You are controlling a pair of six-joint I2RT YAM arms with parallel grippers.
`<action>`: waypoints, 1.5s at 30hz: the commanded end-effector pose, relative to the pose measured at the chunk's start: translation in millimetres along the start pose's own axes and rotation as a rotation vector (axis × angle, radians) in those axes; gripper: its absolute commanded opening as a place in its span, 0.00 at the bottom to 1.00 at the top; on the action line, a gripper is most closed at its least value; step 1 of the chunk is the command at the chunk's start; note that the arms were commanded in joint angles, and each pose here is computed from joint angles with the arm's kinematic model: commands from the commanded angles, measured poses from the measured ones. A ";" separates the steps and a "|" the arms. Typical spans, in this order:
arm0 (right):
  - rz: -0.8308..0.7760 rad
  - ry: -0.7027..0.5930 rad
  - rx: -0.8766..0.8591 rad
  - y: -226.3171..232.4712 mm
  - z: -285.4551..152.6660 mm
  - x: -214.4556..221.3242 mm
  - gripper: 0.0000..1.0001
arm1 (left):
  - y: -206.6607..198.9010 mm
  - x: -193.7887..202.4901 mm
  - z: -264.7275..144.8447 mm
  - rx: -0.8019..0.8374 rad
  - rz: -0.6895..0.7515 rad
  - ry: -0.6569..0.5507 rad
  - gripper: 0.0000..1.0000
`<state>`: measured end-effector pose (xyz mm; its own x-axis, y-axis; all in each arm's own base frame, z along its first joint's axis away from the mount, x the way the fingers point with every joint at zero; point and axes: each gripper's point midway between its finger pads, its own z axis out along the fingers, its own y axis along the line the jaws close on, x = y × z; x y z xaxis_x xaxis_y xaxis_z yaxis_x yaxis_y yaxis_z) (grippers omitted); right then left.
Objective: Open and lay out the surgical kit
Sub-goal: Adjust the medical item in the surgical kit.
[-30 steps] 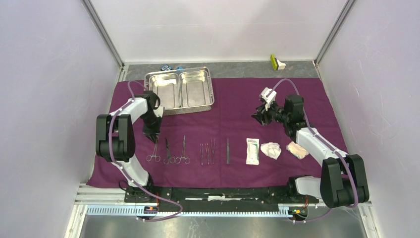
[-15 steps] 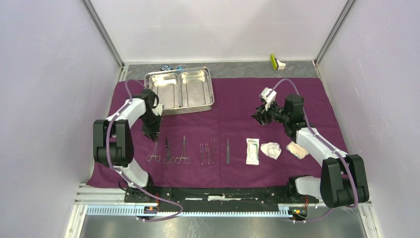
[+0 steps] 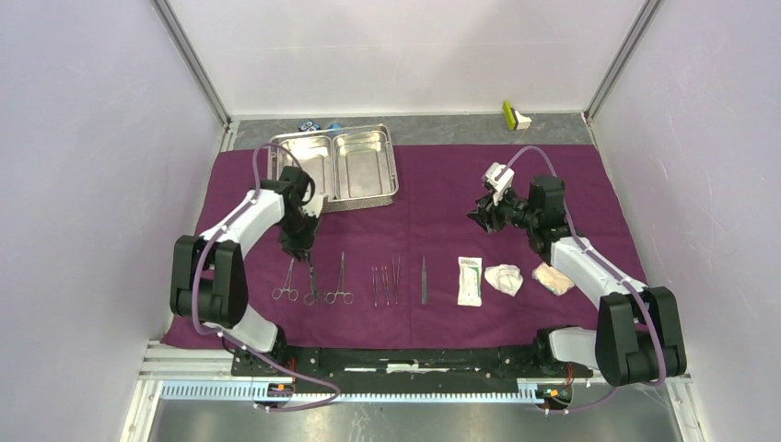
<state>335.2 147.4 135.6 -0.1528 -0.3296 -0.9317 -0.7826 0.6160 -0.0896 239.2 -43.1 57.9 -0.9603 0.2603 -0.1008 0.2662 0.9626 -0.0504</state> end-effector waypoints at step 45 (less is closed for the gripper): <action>-0.035 -0.016 0.003 -0.9 -0.1 -4.4 0.50 | -8.1 -38.5 38.3 0.008 0.008 -0.003 0.32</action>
<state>334.9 147.1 134.6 -0.1500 -0.3343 -0.9305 -0.7837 0.6140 -0.0942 262.6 -53.6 16.2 -0.9540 0.2962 -0.0455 0.2978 0.9541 -0.0332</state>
